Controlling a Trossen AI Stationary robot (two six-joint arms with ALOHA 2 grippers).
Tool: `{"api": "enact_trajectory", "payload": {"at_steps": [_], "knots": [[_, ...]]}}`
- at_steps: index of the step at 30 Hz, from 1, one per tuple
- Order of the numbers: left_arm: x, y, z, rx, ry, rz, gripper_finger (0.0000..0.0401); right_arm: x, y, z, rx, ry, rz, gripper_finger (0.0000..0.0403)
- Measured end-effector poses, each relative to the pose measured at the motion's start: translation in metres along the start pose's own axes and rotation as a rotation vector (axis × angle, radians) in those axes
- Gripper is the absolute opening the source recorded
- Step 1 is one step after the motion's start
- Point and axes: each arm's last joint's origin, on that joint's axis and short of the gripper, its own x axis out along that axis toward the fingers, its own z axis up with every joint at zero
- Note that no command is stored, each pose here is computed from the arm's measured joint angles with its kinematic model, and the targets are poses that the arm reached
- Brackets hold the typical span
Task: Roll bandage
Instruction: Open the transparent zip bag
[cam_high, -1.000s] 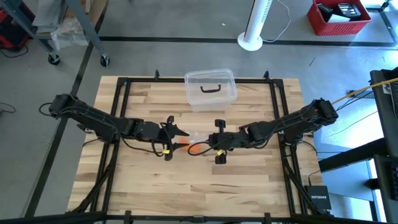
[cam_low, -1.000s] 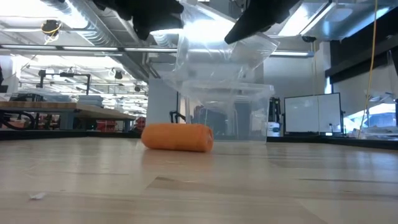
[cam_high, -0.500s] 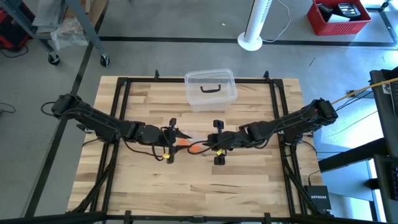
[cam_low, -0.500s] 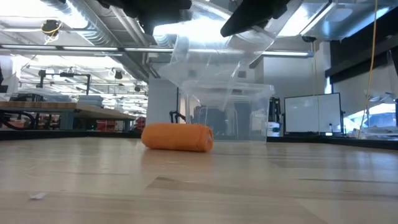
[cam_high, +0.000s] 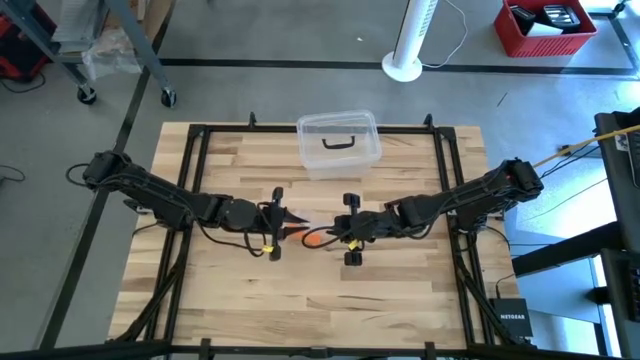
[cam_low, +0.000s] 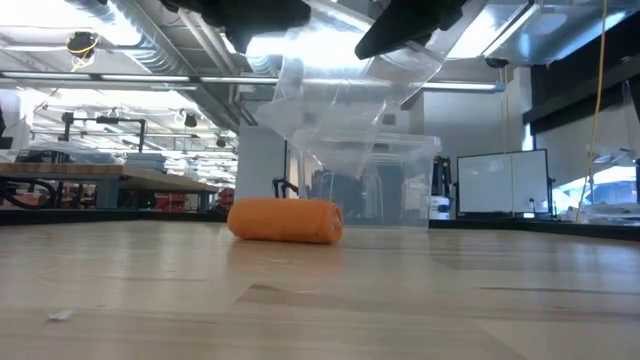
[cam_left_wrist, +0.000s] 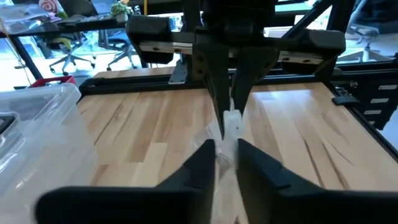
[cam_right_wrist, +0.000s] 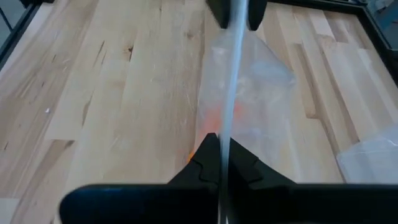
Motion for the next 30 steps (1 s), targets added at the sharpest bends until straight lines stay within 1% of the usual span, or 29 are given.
{"api": "enact_trajectory", "payload": {"at_steps": [2, 3, 6, 8, 11, 14, 17, 18, 20, 21, 24, 26, 30], "knots": [[0.000, 0.000, 0.000, 0.010, 0.001, 0.000, 0.0019, 0.000, 0.000, 0.000, 0.000, 0.000, 0.006, 0.0002], [0.000, 0.000, 0.000, 0.014, 0.002, 0.000, 0.0010, 0.000, 0.000, 0.000, 0.001, -0.001, 0.011, 0.0003], [0.000, 0.000, 0.000, 0.013, 0.002, 0.000, 0.0006, 0.000, 0.000, 0.000, 0.017, 0.000, 0.011, 0.0011], [0.000, 0.000, 0.000, 0.018, 0.004, 0.000, 0.0002, -0.002, 0.000, 0.003, 0.013, 0.017, 0.008, 0.0030], [0.000, 0.000, -0.002, 0.025, 0.016, 0.000, 0.0001, -0.016, -0.003, 0.018, -0.002, 0.034, 0.002, 0.0070], [0.000, 0.000, -0.003, 0.027, 0.032, 0.012, 0.0001, -0.030, -0.006, 0.035, -0.004, 0.009, 0.003, 0.0107], [0.000, 0.001, -0.003, 0.026, 0.029, 0.015, 0.0001, -0.032, -0.006, 0.043, -0.068, -0.049, -0.012, 0.0131], [0.000, 0.001, -0.003, 0.028, 0.029, 0.018, 0.0001, -0.029, -0.006, 0.045, -0.075, -0.096, -0.023, 0.0135], [0.000, 0.001, -0.003, 0.034, 0.030, 0.023, 0.0000, -0.020, -0.009, 0.050, -0.044, -0.207, -0.046, 0.0140], [0.000, 0.001, -0.003, 0.034, 0.029, 0.025, 0.0000, -0.014, -0.010, 0.051, -0.033, -0.239, -0.050, 0.0141], [0.000, 0.002, -0.003, 0.033, 0.028, 0.028, 0.0000, 0.006, -0.014, 0.047, -0.021, -0.261, -0.054, 0.0142], [0.000, 0.002, -0.003, 0.039, 0.029, 0.028, 0.0000, 0.015, -0.016, 0.046, -0.019, -0.268, -0.031, 0.0142], [0.000, 0.002, -0.003, 0.040, 0.031, 0.028, 0.0000, 0.019, -0.013, 0.046, -0.025, -0.280, 0.006, 0.0142]]}}
